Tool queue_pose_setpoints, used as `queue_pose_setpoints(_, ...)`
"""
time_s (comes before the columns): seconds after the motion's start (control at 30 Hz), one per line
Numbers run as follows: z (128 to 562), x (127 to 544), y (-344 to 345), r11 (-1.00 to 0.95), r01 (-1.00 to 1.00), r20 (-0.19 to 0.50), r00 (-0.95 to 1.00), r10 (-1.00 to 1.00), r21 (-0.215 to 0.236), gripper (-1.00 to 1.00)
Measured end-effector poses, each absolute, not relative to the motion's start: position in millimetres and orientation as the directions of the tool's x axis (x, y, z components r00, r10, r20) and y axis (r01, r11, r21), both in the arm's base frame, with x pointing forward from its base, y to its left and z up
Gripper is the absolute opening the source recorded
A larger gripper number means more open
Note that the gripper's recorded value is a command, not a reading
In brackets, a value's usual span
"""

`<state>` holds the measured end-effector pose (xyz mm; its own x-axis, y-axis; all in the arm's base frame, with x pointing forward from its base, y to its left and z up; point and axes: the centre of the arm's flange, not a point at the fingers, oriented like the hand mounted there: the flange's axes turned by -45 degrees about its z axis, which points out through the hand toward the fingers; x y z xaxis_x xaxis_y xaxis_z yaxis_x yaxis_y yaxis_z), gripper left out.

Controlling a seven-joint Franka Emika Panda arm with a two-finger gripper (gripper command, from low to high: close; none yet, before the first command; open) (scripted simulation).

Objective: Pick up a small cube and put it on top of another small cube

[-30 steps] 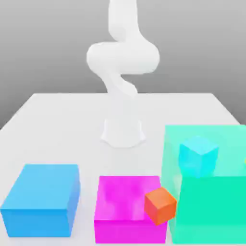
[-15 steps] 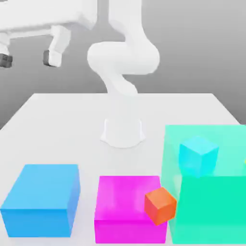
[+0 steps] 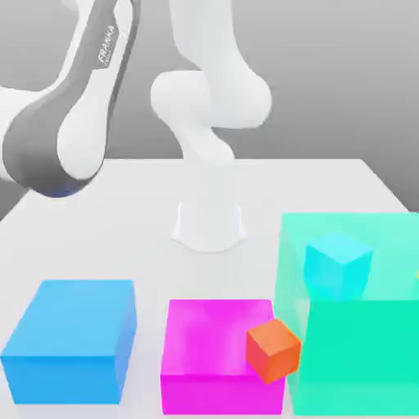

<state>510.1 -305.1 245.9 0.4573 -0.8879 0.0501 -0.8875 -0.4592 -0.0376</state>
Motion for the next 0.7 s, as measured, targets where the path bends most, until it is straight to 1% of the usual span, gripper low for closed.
queue_pose_setpoints(0.1, 193, 497, -324, -0.389, -0.921, 0.008, 0.389, -0.921, -0.006, 0.0)
queue_pose_setpoints(0.2, 144, 495, -327, -0.378, -0.926, 0.001, 0.378, -0.926, -0.001, 0.0)
queue_pose_setpoints(0.23, 135, 494, -327, -0.377, -0.926, 0.001, 0.377, -0.926, 0.0, -1.0)
queue_pose_setpoints(0.43, 130, 494, -327, -0.376, -0.927, 0.001, 0.376, -0.927, -0.001, -1.0)
queue_pose_setpoints(0.47, 136, 494, -328, -0.376, -0.927, 0.001, 0.376, -0.927, -0.001, -1.0)
queue_pose_setpoints(0.57, 175, 494, -328, -0.376, -0.927, 0.001, 0.376, -0.927, -0.001, -1.0)
queue_pose_setpoints(0.6, 193, 501, -322, -0.39, -0.921, 0.009, 0.39, -0.921, -0.01, -1.0)
queue_pose_setpoints(0.63, 215, 522, -305, -0.429, -0.903, 0.034, 0.428, -0.903, -0.037, -1.0)
queue_pose_setpoints(0.7, 243, 544, -265, -0.446, -0.892, 0.039, 0.444, -0.895, -0.075, -1.0)
